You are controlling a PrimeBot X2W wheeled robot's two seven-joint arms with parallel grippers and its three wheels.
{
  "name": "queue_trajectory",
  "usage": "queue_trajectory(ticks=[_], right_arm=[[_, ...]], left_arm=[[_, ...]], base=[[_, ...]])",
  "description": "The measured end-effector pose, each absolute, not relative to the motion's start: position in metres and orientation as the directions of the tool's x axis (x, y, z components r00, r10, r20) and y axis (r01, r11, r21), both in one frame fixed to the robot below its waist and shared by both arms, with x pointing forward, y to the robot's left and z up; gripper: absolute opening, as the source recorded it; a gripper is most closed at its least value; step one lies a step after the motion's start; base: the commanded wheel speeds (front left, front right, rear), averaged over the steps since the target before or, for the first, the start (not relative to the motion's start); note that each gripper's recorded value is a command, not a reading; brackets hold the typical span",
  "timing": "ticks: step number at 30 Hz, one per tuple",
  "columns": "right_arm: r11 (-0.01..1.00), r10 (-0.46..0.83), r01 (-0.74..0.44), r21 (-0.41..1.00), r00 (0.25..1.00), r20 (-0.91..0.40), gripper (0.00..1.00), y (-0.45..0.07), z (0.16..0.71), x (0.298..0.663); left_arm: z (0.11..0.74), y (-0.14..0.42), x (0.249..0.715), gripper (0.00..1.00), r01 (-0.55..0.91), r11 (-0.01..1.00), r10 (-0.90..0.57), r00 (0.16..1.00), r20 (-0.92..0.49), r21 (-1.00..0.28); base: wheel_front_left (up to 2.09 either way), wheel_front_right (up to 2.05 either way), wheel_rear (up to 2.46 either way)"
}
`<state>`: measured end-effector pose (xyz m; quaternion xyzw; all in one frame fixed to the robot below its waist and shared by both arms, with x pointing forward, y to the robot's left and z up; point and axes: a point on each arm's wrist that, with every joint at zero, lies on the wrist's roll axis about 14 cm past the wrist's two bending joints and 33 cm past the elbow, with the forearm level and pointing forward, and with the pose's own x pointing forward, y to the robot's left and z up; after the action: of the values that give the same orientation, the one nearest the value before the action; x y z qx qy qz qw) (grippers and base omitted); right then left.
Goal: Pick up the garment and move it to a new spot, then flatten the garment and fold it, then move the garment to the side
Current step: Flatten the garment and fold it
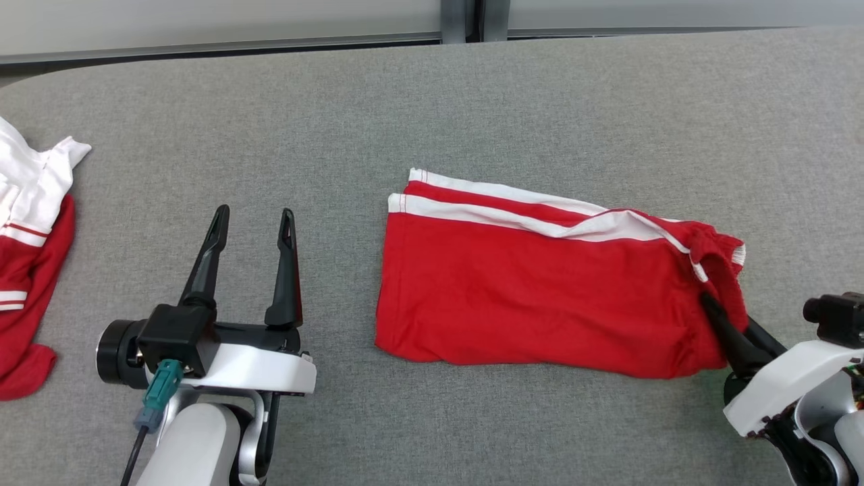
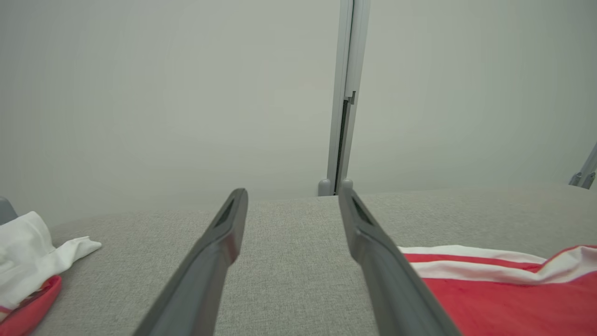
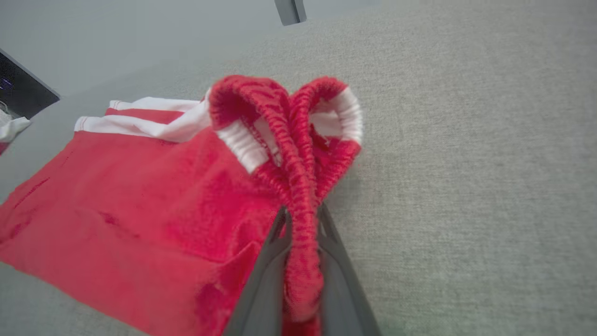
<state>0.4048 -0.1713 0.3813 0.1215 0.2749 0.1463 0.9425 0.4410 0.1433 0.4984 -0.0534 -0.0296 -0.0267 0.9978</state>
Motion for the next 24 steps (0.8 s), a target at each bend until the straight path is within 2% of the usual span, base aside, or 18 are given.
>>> queue_trajectory(ticks=[5, 9, 10, 13, 18, 24], right_arm=[[0.834, 0.462, -0.233, 0.500, 0.790, -0.403, 0.00, -0.135, 0.413, 0.408], [0.707, 0.580, -0.277, 0.651, 0.754, -0.309, 0.00, -0.099, 0.444, 0.414], [0.646, 0.632, -0.304, 0.700, 0.727, -0.268, 0.00, -0.079, 0.455, 0.418], [0.577, 0.705, -0.344, 0.741, 0.669, -0.238, 0.00, -0.046, 0.461, 0.422], [0.521, 0.792, -0.386, 0.761, 0.551, -0.262, 0.00, 0.009, 0.446, 0.421], [0.489, 0.829, -0.405, 0.772, 0.490, -0.268, 0.00, 0.044, 0.432, 0.424]], left_arm=[[0.500, 0.142, 0.441, 1.00, 0.062, 0.993, -0.056, 0.996, 0.065, -0.102], [0.498, 0.143, 0.440, 1.00, 0.061, 0.993, -0.055, 0.997, 0.058, -0.100], [0.497, 0.144, 0.441, 1.00, 0.058, 0.993, -0.053, 0.997, 0.055, -0.101], [0.496, 0.146, 0.441, 1.00, 0.048, 0.994, -0.042, 0.998, 0.051, -0.103], [0.492, 0.153, 0.440, 1.00, 0.018, 0.993, -0.014, 0.999, 0.039, -0.113], [0.487, 0.162, 0.440, 1.00, -0.012, 0.994, 0.015, 1.000, 0.027, -0.112]], base=[[0.00, 0.00, 0.00], [0.00, 0.00, 0.00], [0.00, 0.00, 0.00], [0.00, 0.00, 0.00], [0.00, 0.00, 0.00], [0.00, 0.00, 0.00]])
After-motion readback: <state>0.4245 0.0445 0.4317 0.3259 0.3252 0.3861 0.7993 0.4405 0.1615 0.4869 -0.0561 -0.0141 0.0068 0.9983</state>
